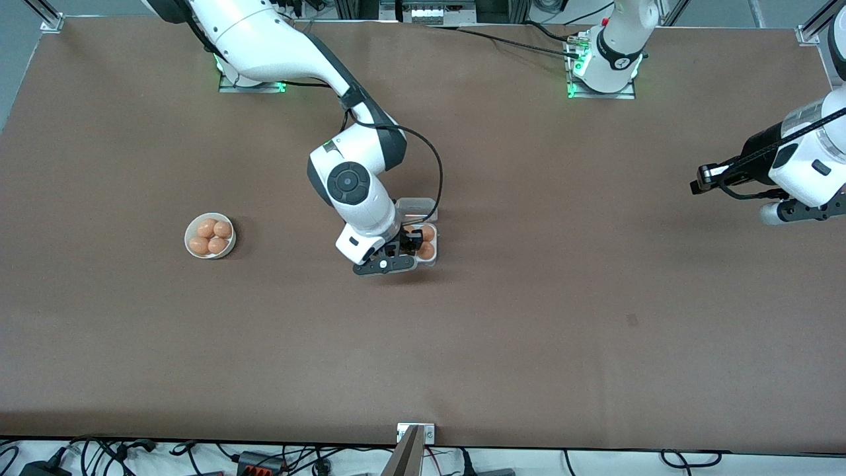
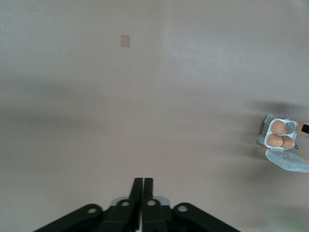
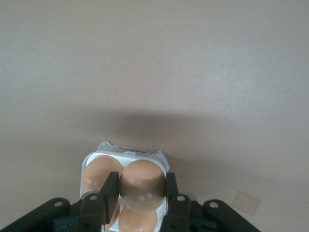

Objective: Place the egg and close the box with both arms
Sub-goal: 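Lower the egg into the empty carton cup and open the right gripper, then withdraw the right gripper while the left gripper reaches toward the carton lid, then grasp the open clear lid of the carton with the left gripper, then swing the lid over the eggs with the left gripper and press it shut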

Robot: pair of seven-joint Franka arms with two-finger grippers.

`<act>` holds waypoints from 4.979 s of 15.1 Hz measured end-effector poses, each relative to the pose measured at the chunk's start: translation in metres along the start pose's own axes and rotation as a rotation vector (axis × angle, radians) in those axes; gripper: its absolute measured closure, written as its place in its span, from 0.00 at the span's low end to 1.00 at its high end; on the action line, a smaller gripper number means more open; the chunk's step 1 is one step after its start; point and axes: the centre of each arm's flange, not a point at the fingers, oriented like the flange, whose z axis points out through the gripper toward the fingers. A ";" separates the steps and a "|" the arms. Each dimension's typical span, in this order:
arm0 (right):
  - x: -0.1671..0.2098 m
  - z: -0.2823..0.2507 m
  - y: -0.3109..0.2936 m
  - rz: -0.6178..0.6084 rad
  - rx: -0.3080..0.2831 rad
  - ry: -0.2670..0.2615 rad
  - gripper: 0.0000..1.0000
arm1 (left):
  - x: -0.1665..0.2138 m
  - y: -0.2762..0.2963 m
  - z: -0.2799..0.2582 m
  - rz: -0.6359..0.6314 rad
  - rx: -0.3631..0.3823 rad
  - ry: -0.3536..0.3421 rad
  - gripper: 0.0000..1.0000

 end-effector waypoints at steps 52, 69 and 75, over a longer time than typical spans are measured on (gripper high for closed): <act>-0.043 -0.395 0.419 0.100 -0.176 -0.090 0.00 | -0.126 0.389 0.314 0.191 0.118 -0.117 0.99; -0.043 -0.399 0.411 0.083 -0.177 -0.070 0.00 | -0.149 0.418 0.418 0.232 0.187 -0.061 0.99; -0.044 -0.401 0.415 0.091 -0.178 -0.067 0.00 | -0.126 0.422 0.424 0.208 0.146 -0.032 0.99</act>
